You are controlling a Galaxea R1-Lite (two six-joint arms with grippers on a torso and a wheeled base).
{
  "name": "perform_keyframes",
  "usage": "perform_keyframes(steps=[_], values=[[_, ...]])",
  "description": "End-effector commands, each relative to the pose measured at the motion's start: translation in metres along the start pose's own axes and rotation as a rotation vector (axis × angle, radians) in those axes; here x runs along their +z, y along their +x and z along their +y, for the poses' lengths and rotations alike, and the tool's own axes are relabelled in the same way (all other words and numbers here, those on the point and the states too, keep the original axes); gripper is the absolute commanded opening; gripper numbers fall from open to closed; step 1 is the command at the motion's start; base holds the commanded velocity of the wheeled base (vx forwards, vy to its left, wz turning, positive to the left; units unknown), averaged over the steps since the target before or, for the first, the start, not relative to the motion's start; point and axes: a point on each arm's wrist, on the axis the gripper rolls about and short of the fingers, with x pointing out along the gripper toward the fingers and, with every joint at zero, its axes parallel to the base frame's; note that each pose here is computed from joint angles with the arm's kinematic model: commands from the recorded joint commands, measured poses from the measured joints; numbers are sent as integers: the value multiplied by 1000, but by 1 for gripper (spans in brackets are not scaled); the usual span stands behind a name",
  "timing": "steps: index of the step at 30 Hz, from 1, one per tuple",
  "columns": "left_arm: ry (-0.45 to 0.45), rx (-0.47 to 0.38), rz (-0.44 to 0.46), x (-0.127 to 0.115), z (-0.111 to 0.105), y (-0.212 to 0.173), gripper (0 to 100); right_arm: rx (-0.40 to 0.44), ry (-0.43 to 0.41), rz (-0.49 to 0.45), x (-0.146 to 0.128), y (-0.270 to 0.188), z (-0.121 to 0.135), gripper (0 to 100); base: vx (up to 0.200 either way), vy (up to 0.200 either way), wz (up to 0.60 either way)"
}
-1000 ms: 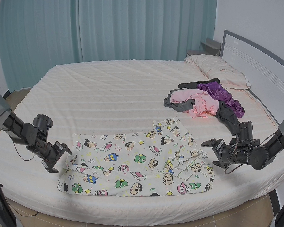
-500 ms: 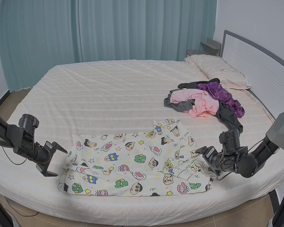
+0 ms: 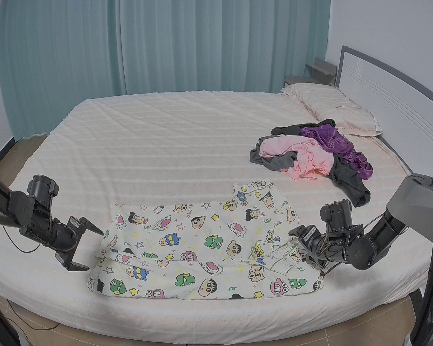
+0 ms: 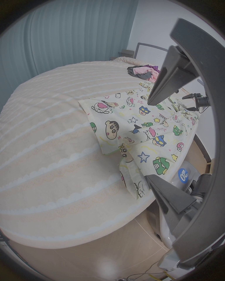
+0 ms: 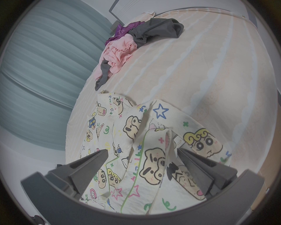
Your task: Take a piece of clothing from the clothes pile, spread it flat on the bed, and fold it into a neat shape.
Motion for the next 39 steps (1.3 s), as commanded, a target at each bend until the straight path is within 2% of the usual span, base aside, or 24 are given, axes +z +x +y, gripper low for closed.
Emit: perform_keyframes(steps=[1, 3, 4, 27, 28, 39], values=[[0, -5, 5, -1, 1, 0, 100, -7, 2, 4, -2, 8, -1, 100, 0, 0, 0], [3, -10, 2, 0, 1, 0, 100, -4, 4, 4, -1, 9, 0, 100, 0, 0, 0], [4, -13, 0, -1, 2, 1, 100, -5, 3, 5, -1, 10, 0, 0, 0, 0, 0], [13, -24, -6, -1, 4, 2, 100, -42, -23, -16, -3, -7, -8, 0, 0, 0, 0], [13, -26, -7, -2, 4, 2, 100, -45, -24, -14, -4, -6, -8, 100, 0, 0, 0], [12, -23, -6, -2, 4, 2, 100, -24, -5, -7, -3, -6, -5, 100, 0, 0, 0]])
